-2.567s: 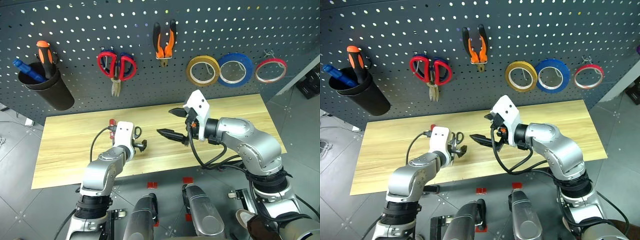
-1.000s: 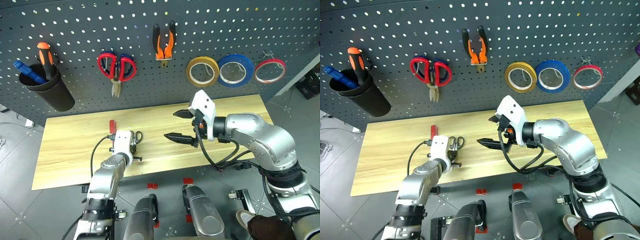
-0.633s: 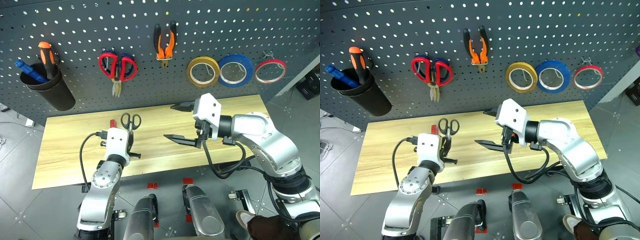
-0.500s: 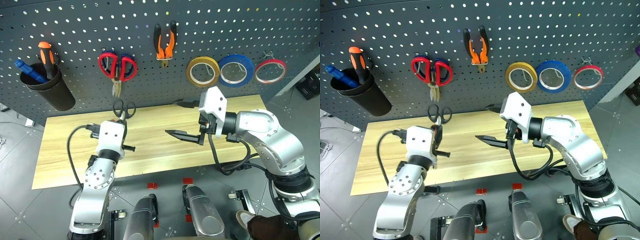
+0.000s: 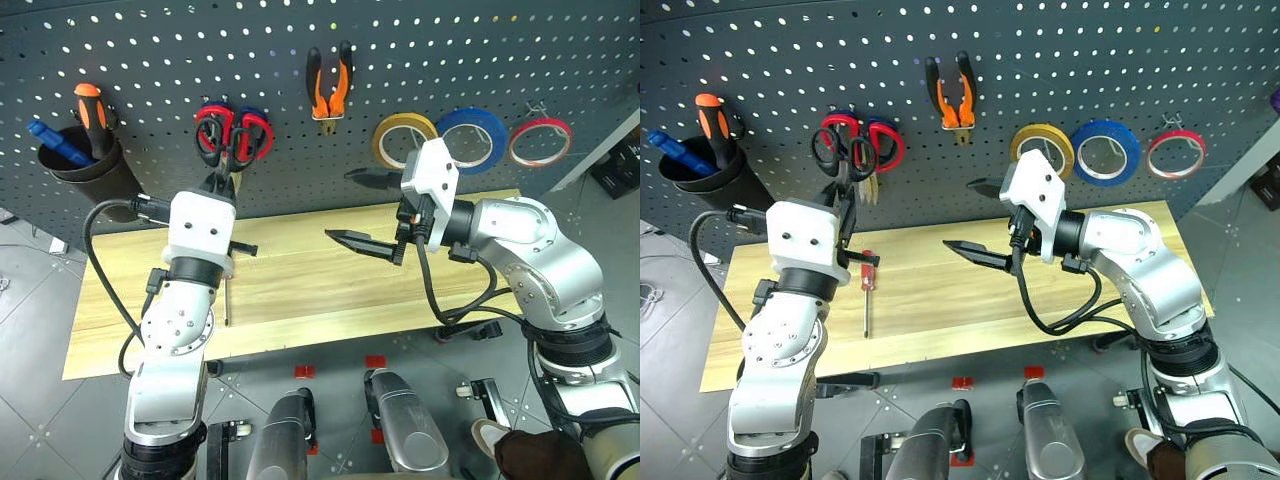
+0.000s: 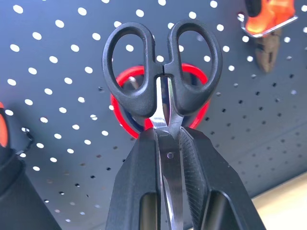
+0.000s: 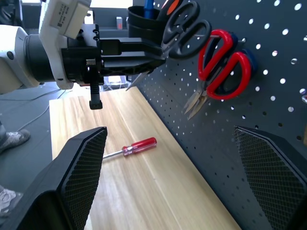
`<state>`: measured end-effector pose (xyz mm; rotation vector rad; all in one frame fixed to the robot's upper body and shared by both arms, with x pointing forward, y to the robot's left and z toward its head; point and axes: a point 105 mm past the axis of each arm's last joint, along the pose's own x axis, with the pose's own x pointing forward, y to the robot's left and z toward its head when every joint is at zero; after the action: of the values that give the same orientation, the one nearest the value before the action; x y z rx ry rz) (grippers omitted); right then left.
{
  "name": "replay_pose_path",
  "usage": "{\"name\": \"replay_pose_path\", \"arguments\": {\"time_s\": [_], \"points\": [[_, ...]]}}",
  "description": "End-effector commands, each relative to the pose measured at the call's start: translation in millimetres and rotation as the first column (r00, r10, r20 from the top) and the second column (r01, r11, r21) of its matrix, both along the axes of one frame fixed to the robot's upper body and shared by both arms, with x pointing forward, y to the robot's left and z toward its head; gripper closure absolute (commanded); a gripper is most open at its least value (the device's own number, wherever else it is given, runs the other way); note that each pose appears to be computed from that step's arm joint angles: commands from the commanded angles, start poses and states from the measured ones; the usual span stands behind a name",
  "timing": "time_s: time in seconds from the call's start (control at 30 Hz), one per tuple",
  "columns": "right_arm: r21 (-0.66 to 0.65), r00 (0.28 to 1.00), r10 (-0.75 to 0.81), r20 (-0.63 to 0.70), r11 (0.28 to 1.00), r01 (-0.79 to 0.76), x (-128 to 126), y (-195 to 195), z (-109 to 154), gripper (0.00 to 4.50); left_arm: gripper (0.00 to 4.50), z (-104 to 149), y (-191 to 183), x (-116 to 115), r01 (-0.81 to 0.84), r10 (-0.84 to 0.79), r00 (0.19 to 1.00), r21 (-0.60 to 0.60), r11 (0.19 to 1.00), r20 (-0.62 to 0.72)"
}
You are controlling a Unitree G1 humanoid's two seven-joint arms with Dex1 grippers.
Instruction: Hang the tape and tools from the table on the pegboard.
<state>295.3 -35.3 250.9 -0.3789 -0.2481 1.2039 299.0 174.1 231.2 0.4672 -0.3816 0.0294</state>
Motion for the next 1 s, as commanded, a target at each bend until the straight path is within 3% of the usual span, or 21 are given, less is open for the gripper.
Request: {"name": "replay_pose_path", "arguments": {"time_s": [0.03,0.33,0.57,0.77,0.9,1.0], "points": [[0.036,0.997,0.014,0.070,0.999,-0.016,-3.2,1.1,17.7,0.00,4.15,6.7,7.0,4.6,-0.027,0.026,0.999,0.035,0.999,0.020],[0.048,0.993,0.045,0.112,0.998,-0.051,-0.9,9.4,28.9,0.00,4.15,-5.4,10.8,33.3,-0.019,0.020,0.999,0.026,0.999,-0.048],[0.054,0.993,0.067,0.101,0.996,-0.073,-4.0,14.9,26.4,0.00,2.08,-17.8,15.9,34.6,-0.035,0.032,0.995,-0.027,0.999,-0.094],[0.029,1.000,0.017,0.007,0.999,-0.017,-0.5,14.9,4.5,0.00,0.16,-60.8,34.7,23.4,-0.108,0.064,0.960,-0.148,0.983,-0.274],[-0.006,0.988,-0.037,-0.148,0.999,0.036,-5.2,24.9,-19.9,0.00,0.05,-110.7,64.7,19.3,-0.256,0.108,0.845,-0.218,0.942,-0.524],[-0.041,0.959,-0.063,-0.275,0.998,0.054,-8.7,37.1,-33.9,0.00,0.05,-130.8,77.9,22.0,-0.300,0.065,0.777,-0.276,0.913,-0.626]]}}
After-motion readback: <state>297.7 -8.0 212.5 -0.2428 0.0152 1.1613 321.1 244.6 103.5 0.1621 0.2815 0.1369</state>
